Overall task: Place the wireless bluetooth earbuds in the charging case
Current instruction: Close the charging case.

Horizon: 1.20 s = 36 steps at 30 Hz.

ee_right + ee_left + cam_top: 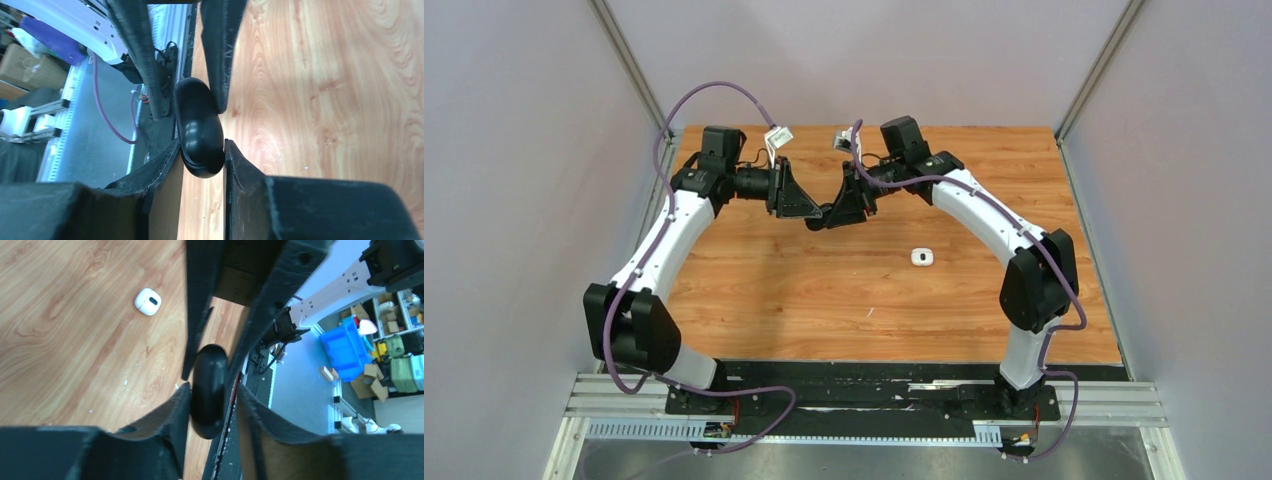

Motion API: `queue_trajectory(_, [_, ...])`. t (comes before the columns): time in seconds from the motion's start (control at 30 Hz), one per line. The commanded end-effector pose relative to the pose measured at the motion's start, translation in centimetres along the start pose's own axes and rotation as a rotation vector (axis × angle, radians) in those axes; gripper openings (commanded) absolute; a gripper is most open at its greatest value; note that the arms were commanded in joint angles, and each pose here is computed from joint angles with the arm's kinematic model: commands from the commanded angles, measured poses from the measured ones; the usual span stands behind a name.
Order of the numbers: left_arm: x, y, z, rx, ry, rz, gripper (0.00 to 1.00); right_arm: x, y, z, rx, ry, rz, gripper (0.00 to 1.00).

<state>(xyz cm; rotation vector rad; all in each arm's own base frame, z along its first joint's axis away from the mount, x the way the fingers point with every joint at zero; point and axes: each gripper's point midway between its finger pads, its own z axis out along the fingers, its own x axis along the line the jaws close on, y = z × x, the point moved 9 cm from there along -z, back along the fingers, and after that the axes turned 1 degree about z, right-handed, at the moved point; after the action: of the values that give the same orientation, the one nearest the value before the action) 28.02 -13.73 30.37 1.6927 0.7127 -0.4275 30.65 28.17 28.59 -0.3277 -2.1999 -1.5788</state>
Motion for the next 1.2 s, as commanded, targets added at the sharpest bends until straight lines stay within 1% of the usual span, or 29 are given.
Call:
queue_trajectory(0.0, [-3.8, 0.0, -0.1, 0.015, -0.043, 0.199, 0.48, -0.6, 0.3, -0.1, -0.05, -0.013, 0.088, 0.06])
queue_trajectory(0.07, [-4.3, -0.2, -0.2, 0.022, -0.02, 0.255, 0.53, -0.8, 0.0, -0.3, -0.058, -0.014, 0.161, 0.02])
queue_trajectory(0.1, [-4.7, -0.1, -0.3, 0.012, -0.013, 0.293, 0.54, -1.0, -0.2, -0.3, -0.06, -0.015, 0.186, 0.0])
queue_trajectory(0.2, [-5.0, -0.4, -0.4, -0.01, 0.013, 0.34, 0.6, -1.2, -0.5, -0.4, -0.062, -0.007, 0.217, 0.0])
queue_trajectory(0.23, [-5.3, -0.2, -0.5, -0.02, 0.02, 0.365, 0.61, -1.3, -0.7, -0.4, -0.062, -0.01, 0.225, 0.0])
queue_trajectory(0.3, [-5.0, -0.3, -0.6, -0.011, 0.055, 0.373, 0.61, -1.4, -0.9, -0.5, -0.065, -0.007, 0.236, 0.0])
queue_trajectory(0.37, [-4.5, -0.2, -0.7, -0.011, 0.124, 0.381, 0.61, -1.3, -1.0, -0.6, -0.066, -0.001, 0.233, 0.0])
queue_trajectory(0.4, [-4.1, 0.2, -0.9, -0.026, 0.185, 0.395, 0.61, -1.2, -1.0, -0.7, -0.065, 0.005, 0.229, 0.0])
queue_trajectory(0.47, [-4.0, 1.0, -1.3, -0.077, 0.274, 0.371, 0.61, -1.0, -0.9, -0.9, -0.068, 0.014, 0.202, 0.0])
queue_trajectory(0.5, [-4.0, 1.3, -1.5, -0.096, 0.292, 0.365, 0.61, -0.8, -0.8, -1.0, -0.07, 0.017, 0.18, 0.0])
queue_trajectory(0.53, [-4.0, 1.8, -1.8, -0.131, 0.302, 0.324, 0.61, -0.6, -0.7, -1.1, -0.072, 0.022, 0.148, 0.0])
queue_trajectory(0.57, [-4.1, 2.2, -1.9, -0.145, 0.299, 0.304, 0.61, -0.4, -0.6, -1.2, -0.074, 0.023, 0.123, 0.0])
queue_trajectory(0.6, [-3.9, 2.2, -2.0, -0.147, 0.267, 0.249, 0.61, -0.3, -0.4, -1.3, -0.077, 0.021, 0.089, 0.0])
queue_trajectory(0.63, [-4.1, 2.5, -2.1, -0.143, 0.232, 0.233, 0.6, 0.0, -0.2, -1.5, -0.081, 0.016, 0.075, 0.0])
queue_trajectory(0.67, [-3.9, 1.9, -1.8, -0.099, 0.151, 0.174, 0.6, 0.0, -0.1, -1.6, -0.083, 0.011, 0.037, 0.0])
queue_trajectory(0.7, [-4.3, 2.0, -1.8, -0.081, 0.111, 0.169, 0.6, 0.1, 0.0, -1.7, -0.084, 0.007, 0.021, 0.0])
queue_trajectory(0.73, [-4.2, 1.3, -1.6, -0.037, 0.053, 0.132, 0.59, 0.2, 0.1, -1.7, -0.085, 0.006, 0.004, 0.0])
queue_trajectory(0.8, [-4.2, 0.5, -1.4, 0.002, 0.03, 0.132, 0.59, 0.4, 0.2, -1.8, -0.086, 0.009, -0.015, 0.0])
queue_trajectory(0.87, [-4.1, 0.0, -1.4, 0.012, 0.054, 0.164, 0.6, 0.7, 0.4, -1.8, -0.086, 0.01, -0.031, 0.0])
queue_trajectory(1.0, [-4.1, 0.0, -1.5, -0.024, 0.105, 0.223, 0.55, 1.0, 0.7, -1.7, -0.086, 0.018, -0.044, 0.0])
queue_trajectory(1.07, [-3.8, 0.2, -1.7, -0.047, 0.172, 0.268, 0.51, 1.2, 0.9, -1.7, -0.085, 0.021, -0.057, 0.0])
queue_trajectory(1.17, [-3.7, 1.0, -2.1, -0.094, 0.249, 0.35, 0.5, 1.3, 1.0, -1.5, -0.081, 0.022, -0.071, 0.0])
